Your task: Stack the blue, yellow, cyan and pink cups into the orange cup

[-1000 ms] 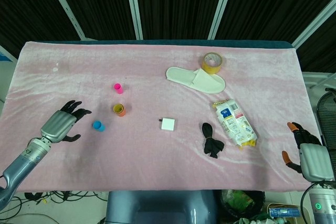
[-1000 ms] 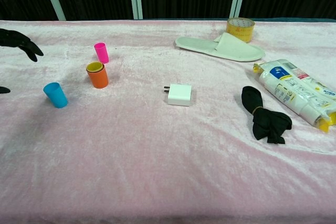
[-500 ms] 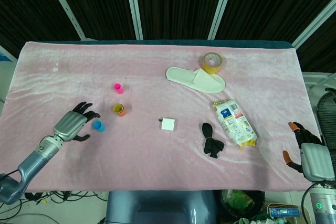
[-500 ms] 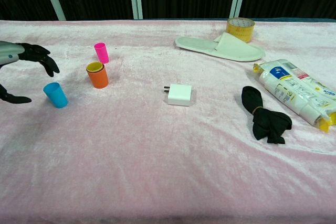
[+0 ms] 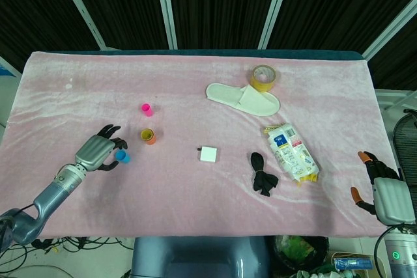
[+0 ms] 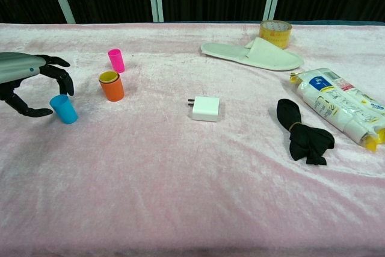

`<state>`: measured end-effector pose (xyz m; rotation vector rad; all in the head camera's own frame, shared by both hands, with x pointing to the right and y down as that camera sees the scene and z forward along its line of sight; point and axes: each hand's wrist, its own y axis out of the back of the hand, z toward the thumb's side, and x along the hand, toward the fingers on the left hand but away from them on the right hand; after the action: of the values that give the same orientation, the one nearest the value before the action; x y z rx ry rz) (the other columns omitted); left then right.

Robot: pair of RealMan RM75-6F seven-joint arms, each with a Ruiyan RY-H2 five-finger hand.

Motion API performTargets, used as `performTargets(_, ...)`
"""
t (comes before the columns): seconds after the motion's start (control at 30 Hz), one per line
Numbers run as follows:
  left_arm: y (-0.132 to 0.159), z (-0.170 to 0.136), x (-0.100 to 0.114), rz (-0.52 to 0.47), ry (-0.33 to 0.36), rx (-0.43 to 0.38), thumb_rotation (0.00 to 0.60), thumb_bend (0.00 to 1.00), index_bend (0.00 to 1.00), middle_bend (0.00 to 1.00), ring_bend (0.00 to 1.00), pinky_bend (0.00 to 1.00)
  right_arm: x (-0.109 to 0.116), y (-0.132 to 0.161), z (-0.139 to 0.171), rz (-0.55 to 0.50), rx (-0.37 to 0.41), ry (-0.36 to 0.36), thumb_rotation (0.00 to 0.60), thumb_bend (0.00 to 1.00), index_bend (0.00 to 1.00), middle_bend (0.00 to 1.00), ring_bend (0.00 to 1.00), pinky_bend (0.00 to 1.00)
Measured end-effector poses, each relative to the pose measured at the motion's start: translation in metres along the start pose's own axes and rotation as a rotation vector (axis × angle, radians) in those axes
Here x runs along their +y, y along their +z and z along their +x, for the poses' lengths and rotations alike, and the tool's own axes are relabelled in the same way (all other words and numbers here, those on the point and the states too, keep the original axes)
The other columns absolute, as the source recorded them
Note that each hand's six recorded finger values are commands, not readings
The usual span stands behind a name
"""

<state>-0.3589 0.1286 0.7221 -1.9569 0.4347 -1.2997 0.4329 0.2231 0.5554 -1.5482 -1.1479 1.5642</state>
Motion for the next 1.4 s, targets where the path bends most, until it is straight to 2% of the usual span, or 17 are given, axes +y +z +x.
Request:
performTargets(0.4,0.011,0.008,-0.003,-0.004,0.015,-0.031,0.6,0.38,0.47,0.51,0.0,0.0,0.0,-0.001,0.0,-0.002,-0.002,0.001,0.6,0.3,0.14,0.1,0.17,0.24)
performTargets(0.63,0.004,0.005,0.001,-0.009,0.017,-0.016,0.6,0.39,0.49,0.53,0.0,0.0,0.0,0.0,0.0,-0.007,-0.004,0.001,0.6,0.3,0.14,0.1,0.17,0.24)
performTargets(0.87,0.001,0.002,0.033,-0.054,0.102,-0.017,0.6,0.39,0.49,0.52,0.0,0.0,0.0,0.0,0.0,-0.004,-0.001,0.001,0.6,0.3,0.14,0.1,0.17,0.24)
performTargets(1.0,0.003,0.01,0.06,-0.066,0.165,-0.031,0.6,0.39,0.49,0.52,0.0,0.0,0.0,0.0,0.001,-0.003,-0.003,-0.001,0.6,0.3,0.14,0.1,0.17,0.24)
performTargets(1.1,0.006,0.018,0.072,-0.068,0.194,-0.038,0.6,0.39,0.49,0.52,0.0,0.0,0.0,0.001,0.001,0.0,-0.001,0.0,0.6,0.3,0.14,0.1,0.17,0.24)
performTargets(1.27,0.011,0.031,0.082,-0.077,0.207,-0.042,0.6,0.39,0.49,0.52,0.0,0.0,-0.001,0.001,0.0,0.003,0.002,0.003,0.6,0.3,0.14,0.1,0.17,0.24)
performTargets(1.4,0.024,0.047,0.079,-0.086,0.187,-0.06,0.6,0.39,0.49,0.52,0.0,0.0,0.0,0.0,0.0,0.001,-0.003,-0.001,0.6,0.3,0.14,0.1,0.17,0.24)
